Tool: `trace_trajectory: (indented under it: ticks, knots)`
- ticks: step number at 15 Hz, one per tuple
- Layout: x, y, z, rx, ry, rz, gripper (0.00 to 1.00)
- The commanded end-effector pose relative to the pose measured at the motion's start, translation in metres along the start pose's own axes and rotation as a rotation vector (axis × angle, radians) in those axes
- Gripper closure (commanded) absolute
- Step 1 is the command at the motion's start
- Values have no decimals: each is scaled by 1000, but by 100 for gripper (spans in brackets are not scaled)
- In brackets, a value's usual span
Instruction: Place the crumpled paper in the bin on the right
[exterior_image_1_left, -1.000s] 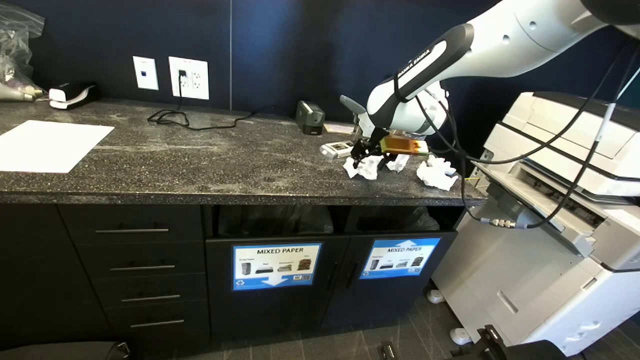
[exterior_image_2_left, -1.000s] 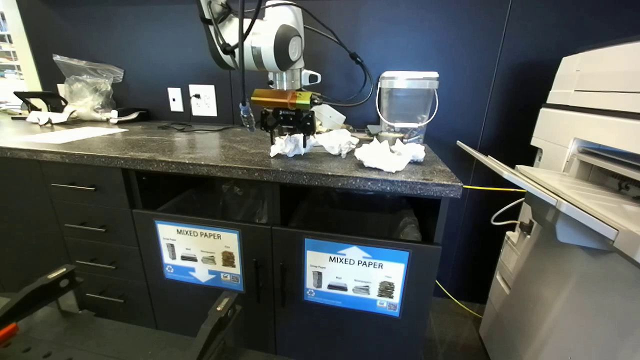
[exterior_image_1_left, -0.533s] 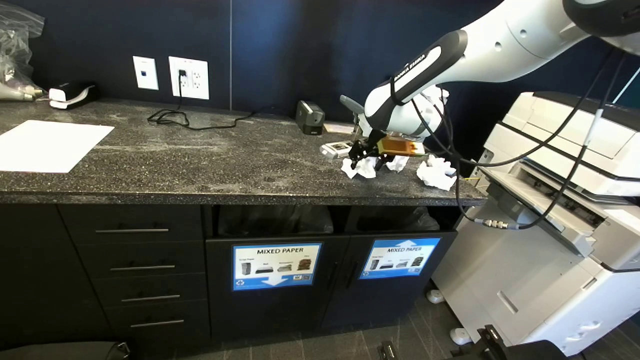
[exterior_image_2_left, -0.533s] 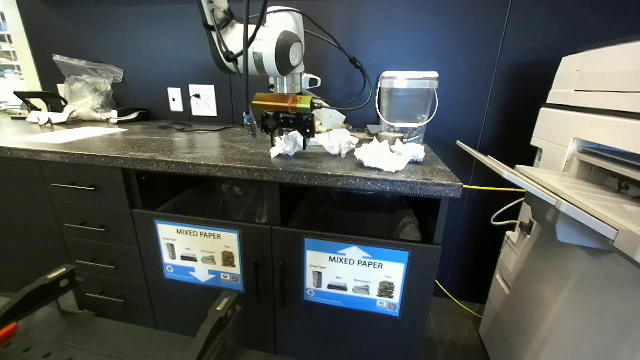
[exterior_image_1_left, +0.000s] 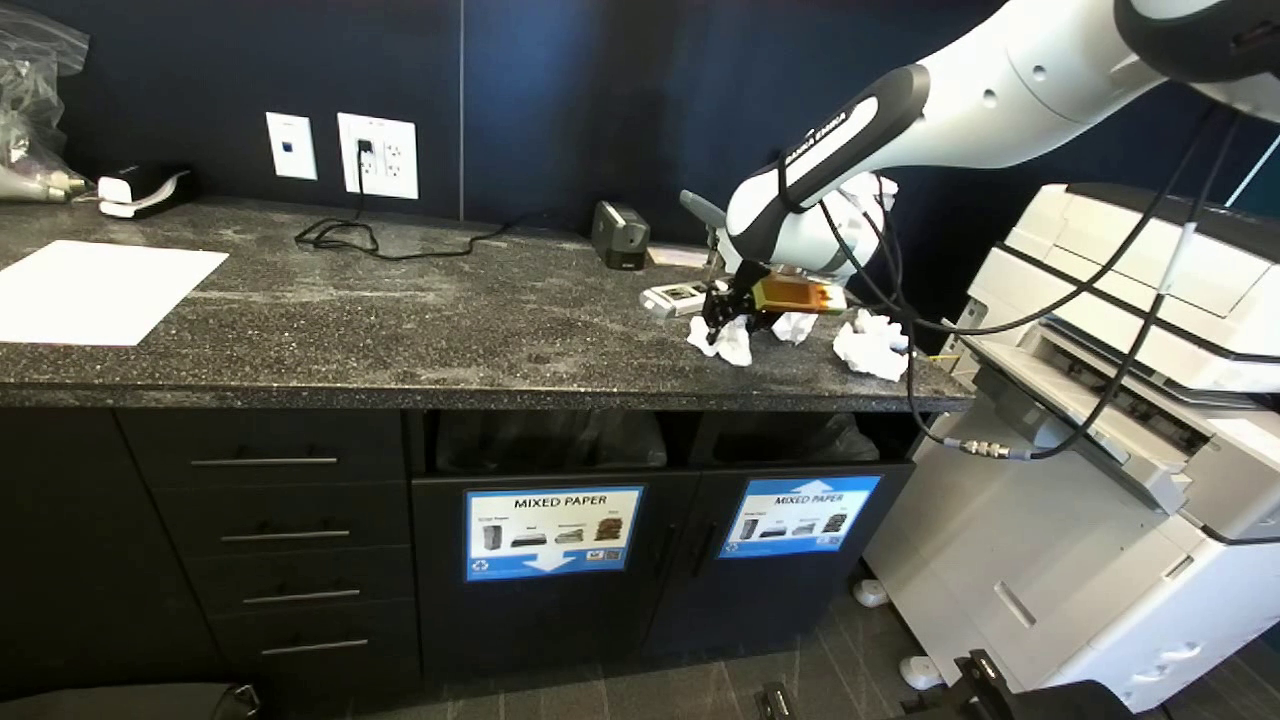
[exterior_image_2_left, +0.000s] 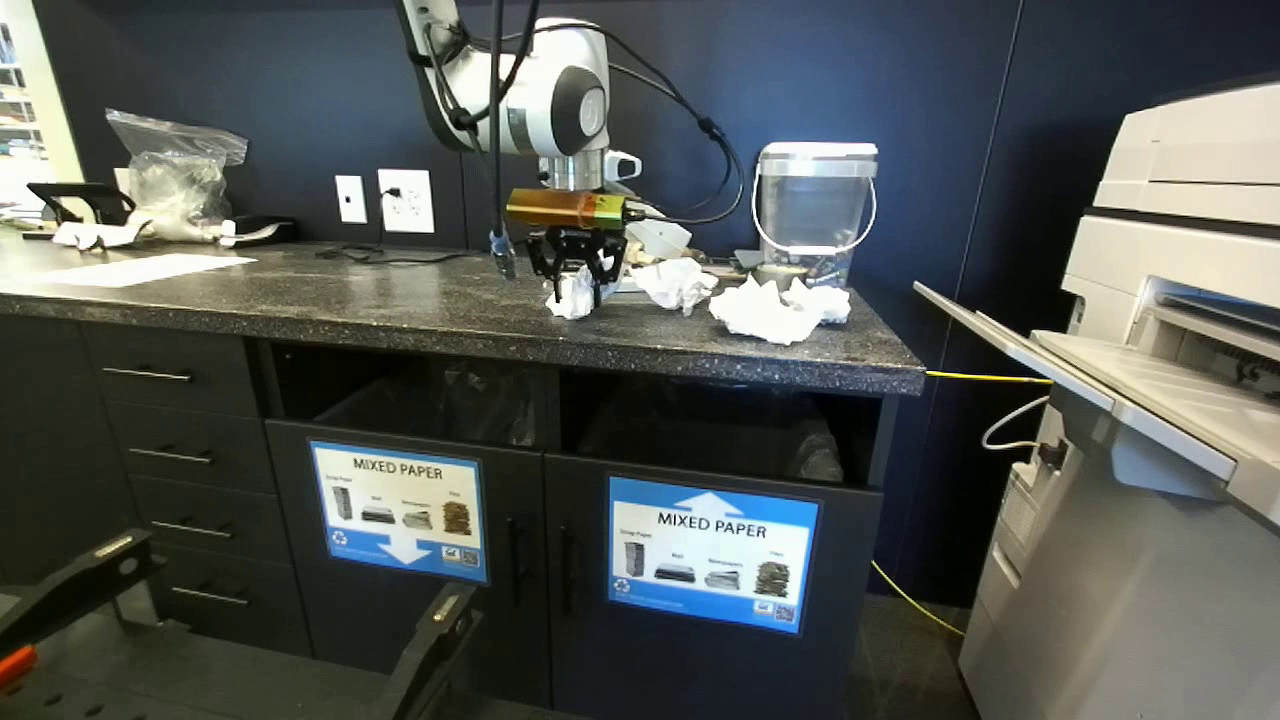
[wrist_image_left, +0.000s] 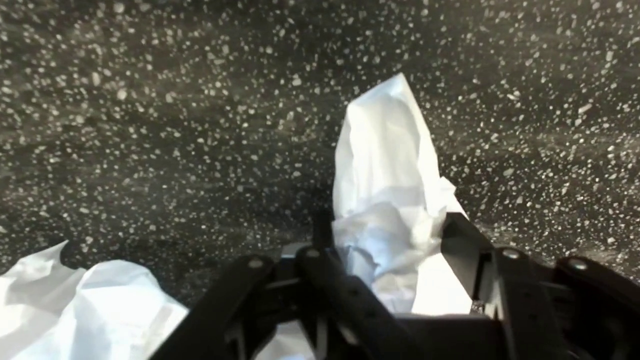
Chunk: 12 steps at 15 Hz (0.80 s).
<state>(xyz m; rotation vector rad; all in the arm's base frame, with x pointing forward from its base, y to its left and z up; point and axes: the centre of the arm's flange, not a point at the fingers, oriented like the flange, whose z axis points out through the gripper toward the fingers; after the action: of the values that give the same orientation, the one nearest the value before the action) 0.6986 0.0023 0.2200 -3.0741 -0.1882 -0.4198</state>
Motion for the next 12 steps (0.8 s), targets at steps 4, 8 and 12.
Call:
trace_trajectory:
  ticks: [4, 8, 12]
  knots:
    - [9, -2, 3, 13, -26, -35, 94]
    - [8, -8, 4, 21, -80, -66, 97]
    - [-4, -17, 1, 25, -171, -119, 98]
